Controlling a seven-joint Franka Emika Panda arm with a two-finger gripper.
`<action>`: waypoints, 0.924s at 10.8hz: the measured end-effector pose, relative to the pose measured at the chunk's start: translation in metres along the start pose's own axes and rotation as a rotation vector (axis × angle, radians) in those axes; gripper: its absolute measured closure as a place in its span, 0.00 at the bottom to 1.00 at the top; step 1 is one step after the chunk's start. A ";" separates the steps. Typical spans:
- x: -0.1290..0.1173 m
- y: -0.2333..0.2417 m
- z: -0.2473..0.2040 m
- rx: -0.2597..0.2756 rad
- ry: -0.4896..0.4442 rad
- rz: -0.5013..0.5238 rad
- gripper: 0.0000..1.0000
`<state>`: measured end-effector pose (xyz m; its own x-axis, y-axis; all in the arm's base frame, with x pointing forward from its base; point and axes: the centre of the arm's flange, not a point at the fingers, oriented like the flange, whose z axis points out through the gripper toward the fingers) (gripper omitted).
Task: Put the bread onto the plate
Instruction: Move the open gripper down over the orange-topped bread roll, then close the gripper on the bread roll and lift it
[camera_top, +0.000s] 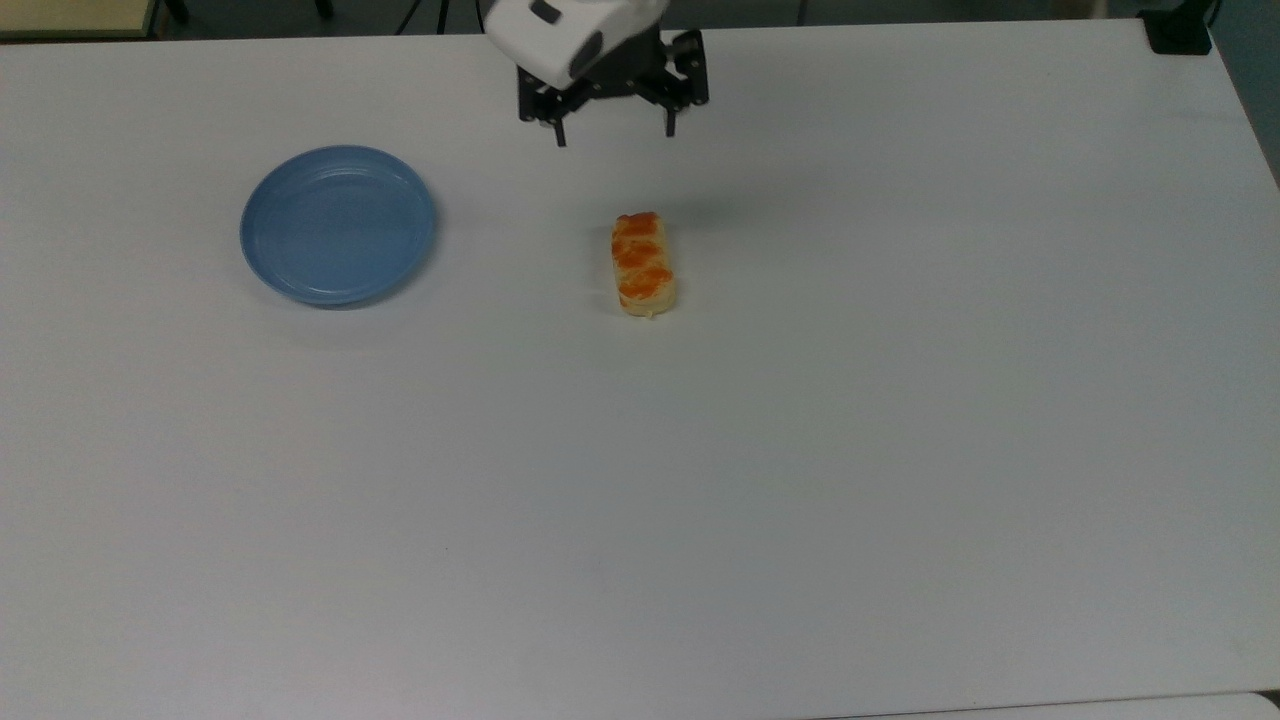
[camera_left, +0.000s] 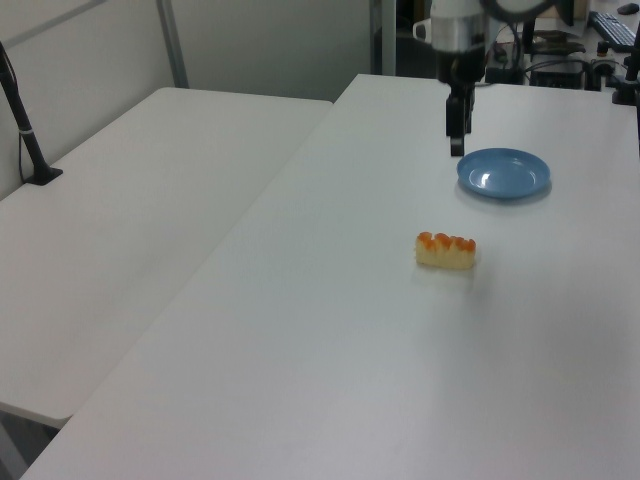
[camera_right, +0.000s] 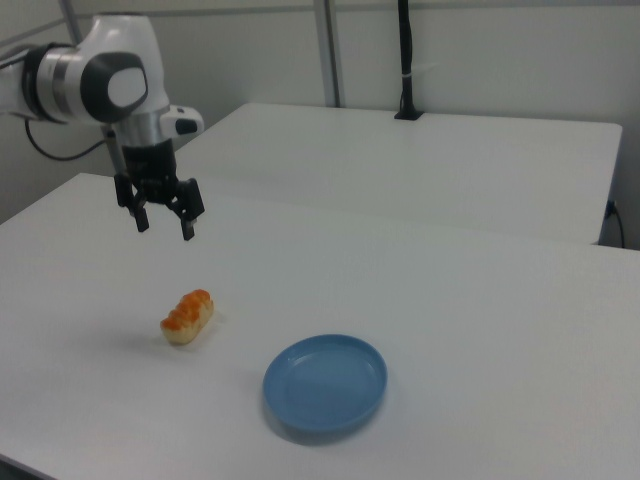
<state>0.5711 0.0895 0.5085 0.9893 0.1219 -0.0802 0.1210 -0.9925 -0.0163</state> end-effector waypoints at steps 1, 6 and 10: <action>0.002 -0.012 0.023 -0.026 0.013 0.005 0.00; 0.019 -0.032 0.140 -0.121 0.014 -0.037 0.00; 0.021 -0.035 0.202 -0.134 0.011 -0.036 0.00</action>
<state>0.5709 0.1284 0.3061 0.9848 0.1584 -0.0708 0.1657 -0.9796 0.1139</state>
